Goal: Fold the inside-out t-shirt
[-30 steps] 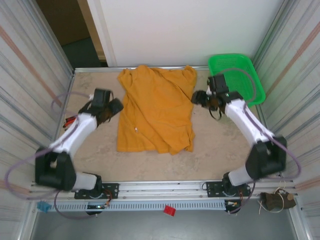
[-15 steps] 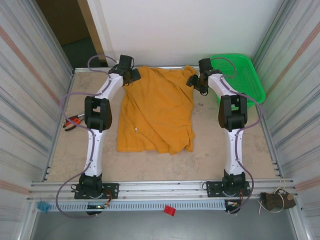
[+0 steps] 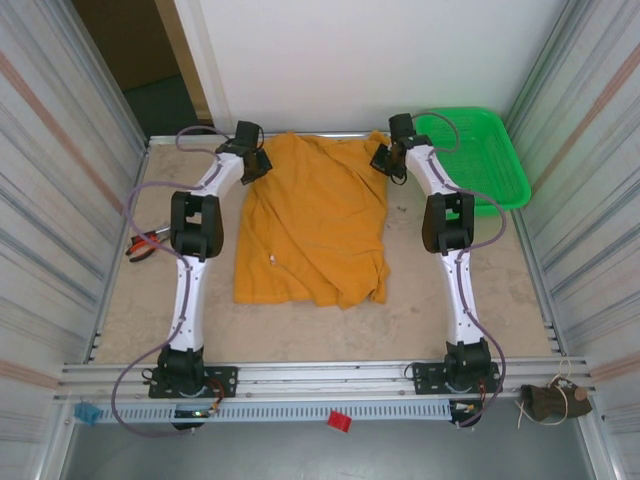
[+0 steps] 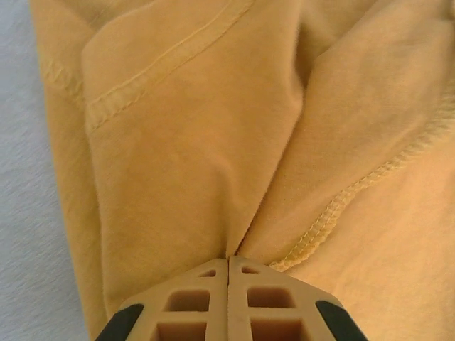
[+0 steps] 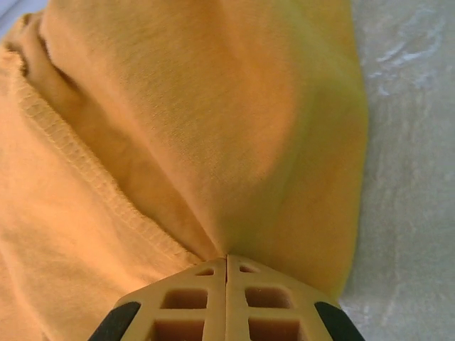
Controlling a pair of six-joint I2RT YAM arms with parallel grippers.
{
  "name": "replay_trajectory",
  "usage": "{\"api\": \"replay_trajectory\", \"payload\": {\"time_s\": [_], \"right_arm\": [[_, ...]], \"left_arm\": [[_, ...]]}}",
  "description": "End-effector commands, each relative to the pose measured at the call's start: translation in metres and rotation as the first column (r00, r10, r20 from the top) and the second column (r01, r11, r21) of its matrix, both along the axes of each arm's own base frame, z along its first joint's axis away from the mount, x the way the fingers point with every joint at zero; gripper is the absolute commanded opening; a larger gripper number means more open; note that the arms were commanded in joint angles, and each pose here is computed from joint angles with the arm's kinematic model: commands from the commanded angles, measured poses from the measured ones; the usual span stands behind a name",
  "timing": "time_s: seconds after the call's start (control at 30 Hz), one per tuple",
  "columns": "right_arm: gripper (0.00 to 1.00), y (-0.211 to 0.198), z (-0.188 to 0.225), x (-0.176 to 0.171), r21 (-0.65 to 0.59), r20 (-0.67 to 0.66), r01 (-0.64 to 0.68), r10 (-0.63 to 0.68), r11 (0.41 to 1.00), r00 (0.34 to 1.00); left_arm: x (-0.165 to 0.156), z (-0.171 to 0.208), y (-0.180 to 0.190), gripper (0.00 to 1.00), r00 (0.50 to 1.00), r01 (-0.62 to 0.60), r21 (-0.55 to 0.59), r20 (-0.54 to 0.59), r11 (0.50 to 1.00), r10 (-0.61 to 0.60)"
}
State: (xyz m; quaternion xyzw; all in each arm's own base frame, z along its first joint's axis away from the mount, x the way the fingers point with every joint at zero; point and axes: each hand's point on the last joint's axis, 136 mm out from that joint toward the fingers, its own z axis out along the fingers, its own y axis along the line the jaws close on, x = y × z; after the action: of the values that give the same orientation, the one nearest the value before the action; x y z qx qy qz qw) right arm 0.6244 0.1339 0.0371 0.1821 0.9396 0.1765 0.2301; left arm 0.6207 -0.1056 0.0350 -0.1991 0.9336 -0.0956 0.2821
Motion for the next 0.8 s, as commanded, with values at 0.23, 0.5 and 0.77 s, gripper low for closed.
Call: {"api": "replay_trajectory", "payload": {"time_s": [0.23,0.5,0.77], "right_arm": [[0.0,-0.047,0.025,-0.01,-0.114,0.017,0.103,-0.102,0.988,0.995],[0.0,-0.047,0.045,-0.012,-0.076,0.064,0.116,-0.112,0.99,0.992],[0.51,0.002,0.105,-0.057,-0.005,0.112,-0.047,0.048,0.999,0.993]], "left_arm": [[-0.04,0.039,0.076,0.0,0.985,-0.174,0.048,0.006,0.984,0.174],[-0.059,0.04,0.108,0.0,0.969,-0.248,0.006,0.021,0.969,0.248],[-0.067,0.115,0.046,0.66,0.986,0.04,-0.023,0.165,0.999,-0.036]]}}
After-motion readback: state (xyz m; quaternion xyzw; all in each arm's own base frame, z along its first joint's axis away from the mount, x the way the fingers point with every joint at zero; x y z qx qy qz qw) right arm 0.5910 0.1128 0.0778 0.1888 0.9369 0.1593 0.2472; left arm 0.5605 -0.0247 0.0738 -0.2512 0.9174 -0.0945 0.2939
